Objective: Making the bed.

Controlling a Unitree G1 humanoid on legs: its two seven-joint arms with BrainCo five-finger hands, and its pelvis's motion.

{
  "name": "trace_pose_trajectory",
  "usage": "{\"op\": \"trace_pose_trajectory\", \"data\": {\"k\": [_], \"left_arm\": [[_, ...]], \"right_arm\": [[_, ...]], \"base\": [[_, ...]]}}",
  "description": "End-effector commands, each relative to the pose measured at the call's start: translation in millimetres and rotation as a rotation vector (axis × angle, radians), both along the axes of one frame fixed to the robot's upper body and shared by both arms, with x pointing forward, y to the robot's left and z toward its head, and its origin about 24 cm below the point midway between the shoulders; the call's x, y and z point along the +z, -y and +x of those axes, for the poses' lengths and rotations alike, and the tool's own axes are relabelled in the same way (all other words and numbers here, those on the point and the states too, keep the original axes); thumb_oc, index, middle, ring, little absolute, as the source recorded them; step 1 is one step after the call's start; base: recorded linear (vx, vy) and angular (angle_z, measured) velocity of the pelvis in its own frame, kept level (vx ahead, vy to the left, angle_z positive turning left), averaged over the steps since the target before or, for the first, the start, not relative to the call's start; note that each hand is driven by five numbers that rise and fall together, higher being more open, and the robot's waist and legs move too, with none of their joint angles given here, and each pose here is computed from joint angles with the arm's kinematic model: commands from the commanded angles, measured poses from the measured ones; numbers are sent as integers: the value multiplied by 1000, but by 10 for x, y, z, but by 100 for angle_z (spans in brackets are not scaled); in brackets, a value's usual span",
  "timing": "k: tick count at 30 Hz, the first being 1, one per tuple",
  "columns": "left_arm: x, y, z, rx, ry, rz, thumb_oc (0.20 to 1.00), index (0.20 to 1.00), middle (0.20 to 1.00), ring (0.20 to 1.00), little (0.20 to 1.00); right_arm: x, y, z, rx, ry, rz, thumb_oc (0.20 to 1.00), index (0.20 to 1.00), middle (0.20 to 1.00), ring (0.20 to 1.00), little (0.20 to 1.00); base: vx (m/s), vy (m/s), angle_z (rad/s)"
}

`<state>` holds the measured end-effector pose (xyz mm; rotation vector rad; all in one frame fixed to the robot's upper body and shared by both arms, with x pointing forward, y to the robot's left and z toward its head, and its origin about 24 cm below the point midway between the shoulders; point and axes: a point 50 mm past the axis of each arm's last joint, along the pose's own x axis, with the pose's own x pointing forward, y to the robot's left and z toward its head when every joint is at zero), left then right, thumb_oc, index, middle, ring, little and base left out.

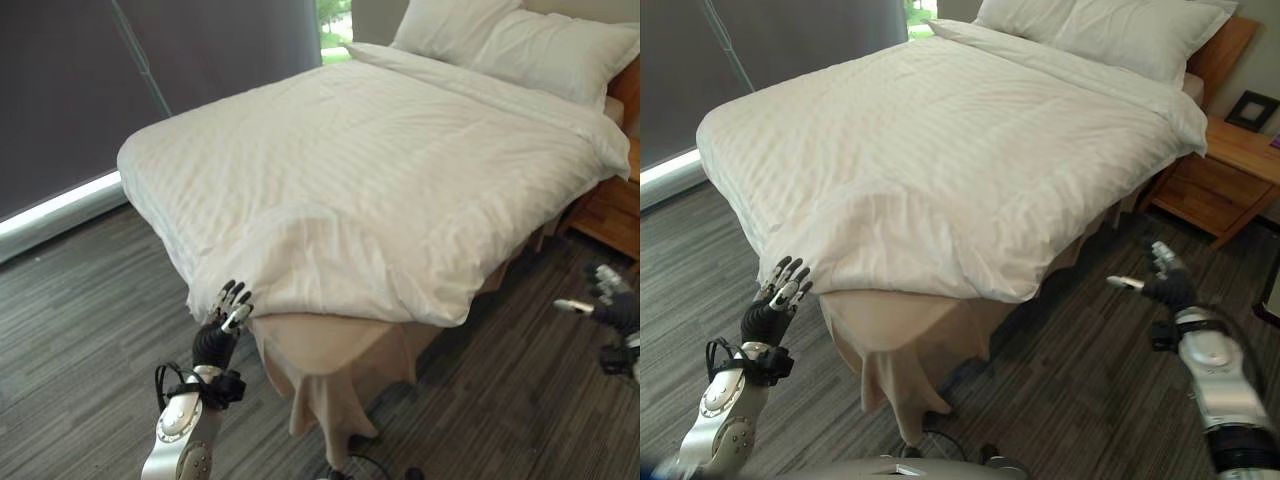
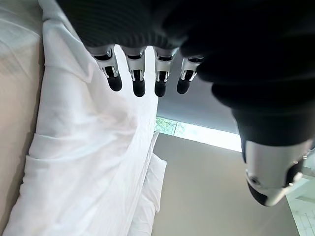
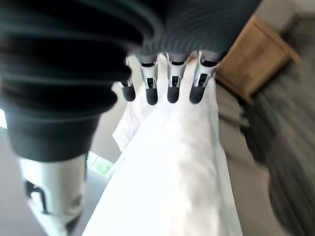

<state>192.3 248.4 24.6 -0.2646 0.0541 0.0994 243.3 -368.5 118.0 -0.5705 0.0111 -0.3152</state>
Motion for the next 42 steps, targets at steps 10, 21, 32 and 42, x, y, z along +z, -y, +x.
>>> {"op": "trace_pose_trajectory", "data": {"k": [10, 21, 32, 42], "left_arm": [[358, -136, 118, 58, 190, 34, 1000, 1000, 1000, 1000, 1000], [359, 150, 383, -61, 208, 27, 1000, 1000, 1000, 1000, 1000], [448, -11, 410, -54, 200, 160, 1000, 1000, 1000, 1000, 1000], [114, 31, 158, -17, 85, 28, 1000, 1000, 1000, 1000, 1000]], "right_arm": [[21, -1235, 242, 475, 240, 290, 1000, 1000, 1000, 1000, 1000], [-225, -1217, 30, 439, 149, 266, 1000, 1000, 1000, 1000, 1000], [-367, -1392, 58, 445, 126, 333, 1000, 1000, 1000, 1000, 1000], [-420, -1308, 5, 405, 117, 369, 1000, 1000, 1000, 1000, 1000]], "base": [[-104, -38, 7], [36, 203, -15], [-41, 260, -37], [26, -24, -7]]}}
